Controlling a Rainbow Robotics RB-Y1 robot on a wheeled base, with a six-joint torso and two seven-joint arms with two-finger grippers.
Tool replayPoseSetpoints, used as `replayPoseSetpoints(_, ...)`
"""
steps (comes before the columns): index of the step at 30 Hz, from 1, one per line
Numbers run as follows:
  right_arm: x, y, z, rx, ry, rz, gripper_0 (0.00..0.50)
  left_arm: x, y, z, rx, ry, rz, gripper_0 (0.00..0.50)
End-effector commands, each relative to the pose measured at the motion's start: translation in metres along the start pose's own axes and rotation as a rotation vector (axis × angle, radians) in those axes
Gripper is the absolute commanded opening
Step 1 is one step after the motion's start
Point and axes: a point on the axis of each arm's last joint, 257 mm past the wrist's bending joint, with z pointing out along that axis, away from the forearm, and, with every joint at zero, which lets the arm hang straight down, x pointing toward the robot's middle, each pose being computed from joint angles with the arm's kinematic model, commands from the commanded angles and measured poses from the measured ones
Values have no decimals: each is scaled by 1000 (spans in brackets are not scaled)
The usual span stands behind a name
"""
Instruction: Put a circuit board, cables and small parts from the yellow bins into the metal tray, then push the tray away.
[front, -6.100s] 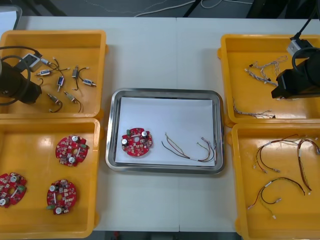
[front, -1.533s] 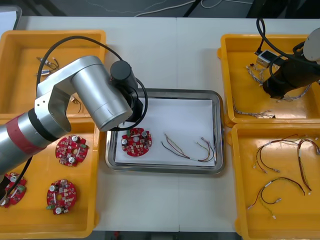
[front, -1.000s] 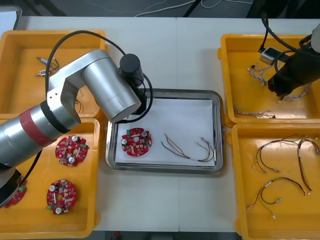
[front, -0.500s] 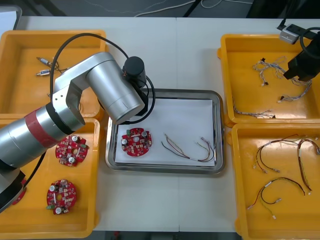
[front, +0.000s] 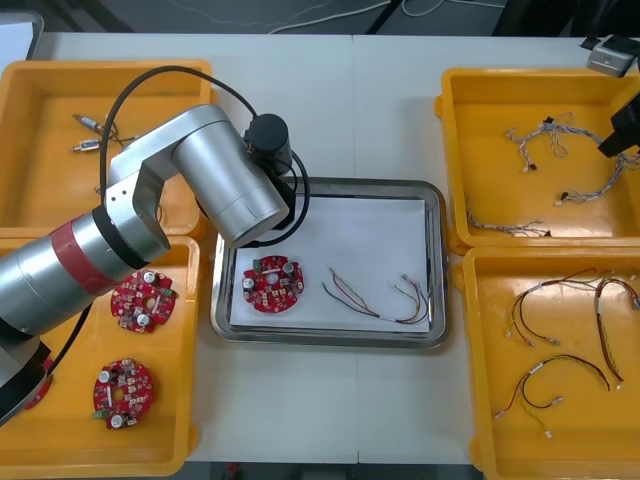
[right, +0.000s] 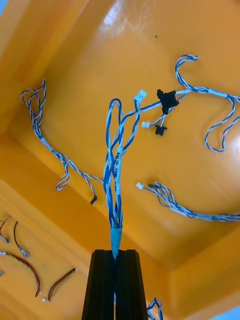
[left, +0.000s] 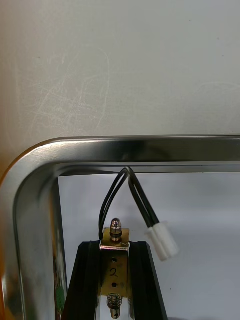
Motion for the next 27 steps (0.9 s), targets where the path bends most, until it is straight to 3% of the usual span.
replayPoseSetpoints(1,-5,-21,-52,97,-41,44,0,-10,-21,-8,29,-36,-33,0)
replayPoseSetpoints(9,-15,-21,-63,145,-61,21,0,-7,-20,-5,23,-38,-30,9)
replayPoseSetpoints(11,-19,-18,-63,142,-68,7,0,-7,-20,-5,22,-38,-30,86)
replayPoseSetpoints(14,-28,-6,-59,153,-81,-41,0,-6,-20,-5,24,-35,-30,129)
replayPoseSetpoints(16,-35,5,-56,175,-94,-80,0,-6,-20,-5,23,-37,-32,285)
replayPoseSetpoints(19,-41,21,-50,179,-113,-117,0,-7,-20,-5,22,-38,-32,442)
replayPoseSetpoints(21,-44,29,-47,180,-123,-136,0,-6,-20,-5,23,-39,-30,493)
replayPoseSetpoints(27,-47,57,-36,175,-144,-203,0,-11,-20,-9,26,-46,-38,500)
